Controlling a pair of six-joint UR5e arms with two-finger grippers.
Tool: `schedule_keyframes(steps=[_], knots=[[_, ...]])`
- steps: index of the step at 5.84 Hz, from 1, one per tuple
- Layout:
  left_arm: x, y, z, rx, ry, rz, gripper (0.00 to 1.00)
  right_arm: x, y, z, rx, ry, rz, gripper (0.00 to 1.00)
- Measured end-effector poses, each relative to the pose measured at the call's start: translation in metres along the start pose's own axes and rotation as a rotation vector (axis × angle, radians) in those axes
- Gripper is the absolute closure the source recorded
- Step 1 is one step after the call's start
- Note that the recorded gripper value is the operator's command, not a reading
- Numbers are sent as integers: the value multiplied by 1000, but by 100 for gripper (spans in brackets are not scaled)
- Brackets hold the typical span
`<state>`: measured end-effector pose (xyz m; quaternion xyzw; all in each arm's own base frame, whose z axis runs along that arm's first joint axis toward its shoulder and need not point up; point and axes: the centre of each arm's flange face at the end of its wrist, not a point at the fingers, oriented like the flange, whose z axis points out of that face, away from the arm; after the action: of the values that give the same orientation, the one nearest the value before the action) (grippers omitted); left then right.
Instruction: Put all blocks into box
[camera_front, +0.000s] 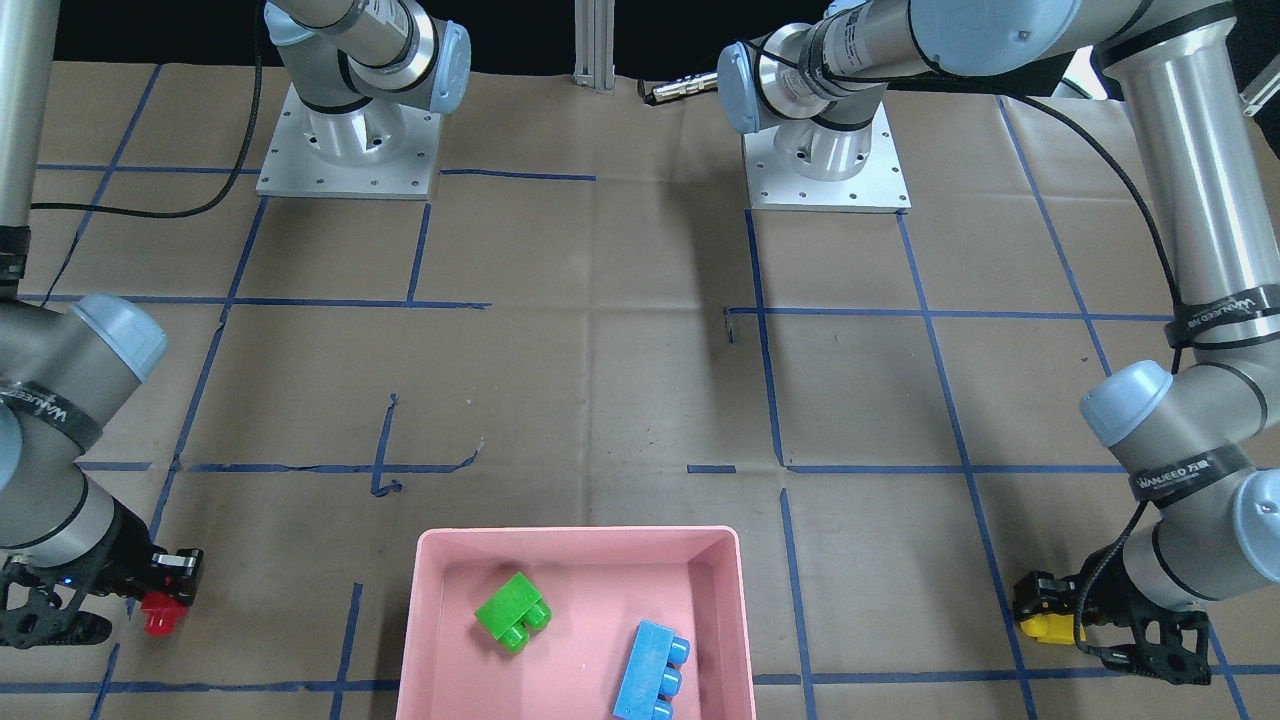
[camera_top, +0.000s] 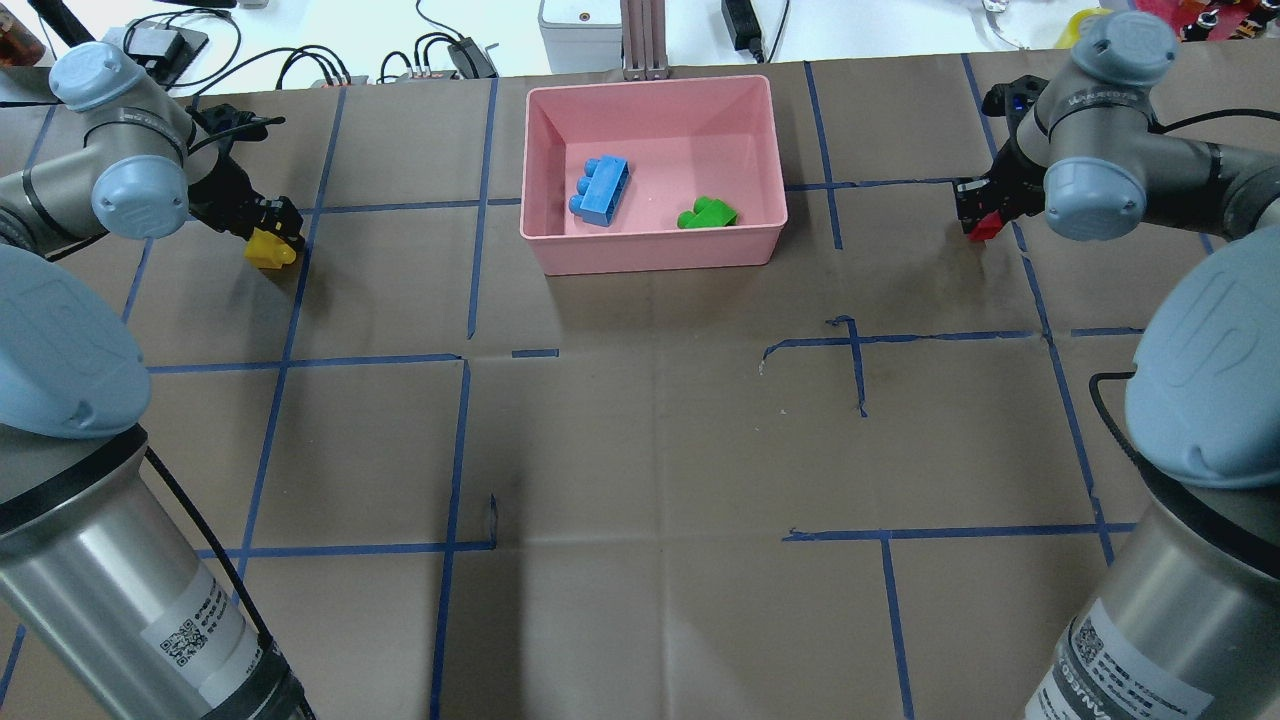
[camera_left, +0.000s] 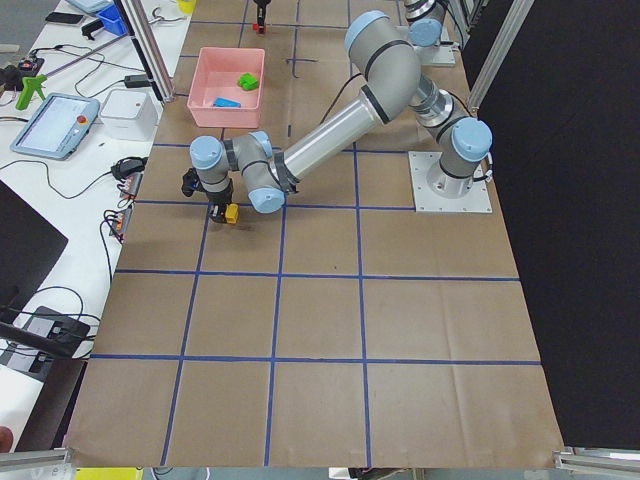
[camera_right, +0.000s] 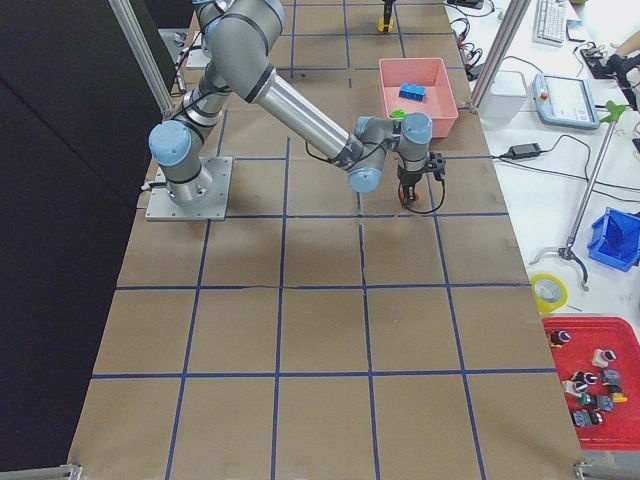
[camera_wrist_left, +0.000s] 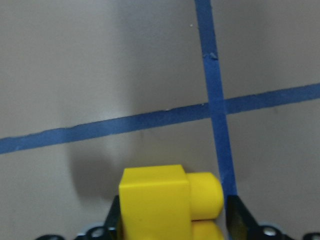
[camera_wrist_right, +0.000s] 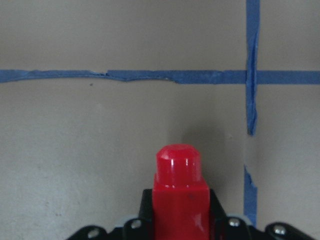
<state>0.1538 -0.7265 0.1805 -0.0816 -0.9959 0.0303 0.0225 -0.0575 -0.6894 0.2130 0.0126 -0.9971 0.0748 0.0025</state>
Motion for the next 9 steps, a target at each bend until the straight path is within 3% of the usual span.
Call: schedule_keyframes(steps=[1,2,4,5,6,7,8,9], knots=[[1,-1,-8,5,-9,3,86,0,-12,-37,0,-1,-21,97],[4,-4,-23,14,-17,8,86,-8,-23,-78,-39,-18,-33,97],[24,-4,-103,-18,-29,20,86,-92,-32,-145,-112,-88,26,98],[33,-4,-158,-60,-37,26,86,-165,-32,-160,-102,-160,98,98],[39,-7,-207,-94,-32,20,86,-237,-34,-160,-54,-269,169,97],[42,-10,-236,-113,-22,3,86,-297,-42,-139,17,-382,188,94],[52,-15,-247,-118,-13,-17,86,-338,-45,-112,67,-461,180,61],[80,-25,-247,-117,-7,-41,86,-356,-44,-98,87,-498,178,1]])
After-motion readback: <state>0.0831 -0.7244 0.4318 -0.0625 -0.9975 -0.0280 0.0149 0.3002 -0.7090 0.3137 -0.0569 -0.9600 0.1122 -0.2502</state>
